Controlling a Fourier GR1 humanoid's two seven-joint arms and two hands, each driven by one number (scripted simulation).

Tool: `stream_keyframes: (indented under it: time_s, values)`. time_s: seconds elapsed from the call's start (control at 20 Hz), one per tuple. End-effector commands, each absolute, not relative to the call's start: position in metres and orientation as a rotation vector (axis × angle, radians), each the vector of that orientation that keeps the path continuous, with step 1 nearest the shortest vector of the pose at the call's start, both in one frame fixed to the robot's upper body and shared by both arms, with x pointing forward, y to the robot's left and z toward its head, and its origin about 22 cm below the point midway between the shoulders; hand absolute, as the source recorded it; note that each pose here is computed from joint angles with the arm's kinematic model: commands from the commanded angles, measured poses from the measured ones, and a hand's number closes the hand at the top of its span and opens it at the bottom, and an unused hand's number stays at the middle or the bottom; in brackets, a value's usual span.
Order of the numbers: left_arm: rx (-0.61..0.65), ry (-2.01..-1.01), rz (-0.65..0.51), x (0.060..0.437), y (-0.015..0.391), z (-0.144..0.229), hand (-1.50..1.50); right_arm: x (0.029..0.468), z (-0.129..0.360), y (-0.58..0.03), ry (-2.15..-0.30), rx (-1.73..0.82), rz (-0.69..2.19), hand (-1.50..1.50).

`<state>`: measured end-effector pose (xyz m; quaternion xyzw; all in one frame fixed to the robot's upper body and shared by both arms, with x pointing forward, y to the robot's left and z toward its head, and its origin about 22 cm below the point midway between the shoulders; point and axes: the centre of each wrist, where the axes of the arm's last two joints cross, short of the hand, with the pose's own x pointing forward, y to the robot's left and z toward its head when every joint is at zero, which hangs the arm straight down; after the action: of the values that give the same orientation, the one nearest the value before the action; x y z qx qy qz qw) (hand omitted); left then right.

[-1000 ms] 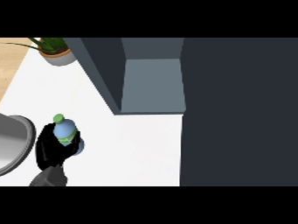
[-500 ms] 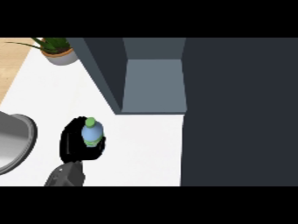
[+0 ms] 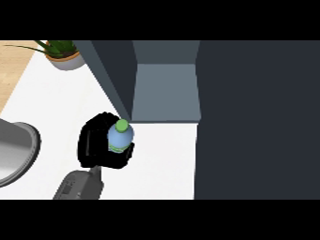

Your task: Pick up the bottled water, place it into the cabinet and close the cabinet

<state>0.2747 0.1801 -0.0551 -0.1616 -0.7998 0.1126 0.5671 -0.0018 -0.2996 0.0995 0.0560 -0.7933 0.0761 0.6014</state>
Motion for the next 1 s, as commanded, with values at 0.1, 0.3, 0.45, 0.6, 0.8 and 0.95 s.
stream_keyframes:
  time_s: [0.1,0.3,0.45,0.6,0.8,0.95]
  values:
    - [-0.449,-1.912,0.204,0.261,0.125,0.006,1.5,0.002,0.13,-0.295,-1.903,0.132,0.216,-1.5]
    - [-0.46,-1.895,0.15,0.253,0.093,0.034,1.5,0.014,0.12,-0.295,-1.919,0.16,0.211,-1.5]
    - [-0.428,-1.892,0.166,0.25,0.073,0.065,1.5,0.009,0.127,-0.297,-1.908,0.16,0.219,-1.5]
    - [-0.419,-1.887,0.133,0.25,0.048,0.085,1.5,0.016,0.135,-0.298,-1.924,0.151,0.218,-1.5]
    - [-0.341,-1.9,0.161,0.276,0.04,0.111,1.5,0.016,0.127,-0.3,-1.925,0.139,0.211,-1.5]
    - [-0.284,-1.943,0.189,0.292,0.031,0.11,1.5,0.022,0.122,-0.298,-1.923,0.133,0.215,-1.5]
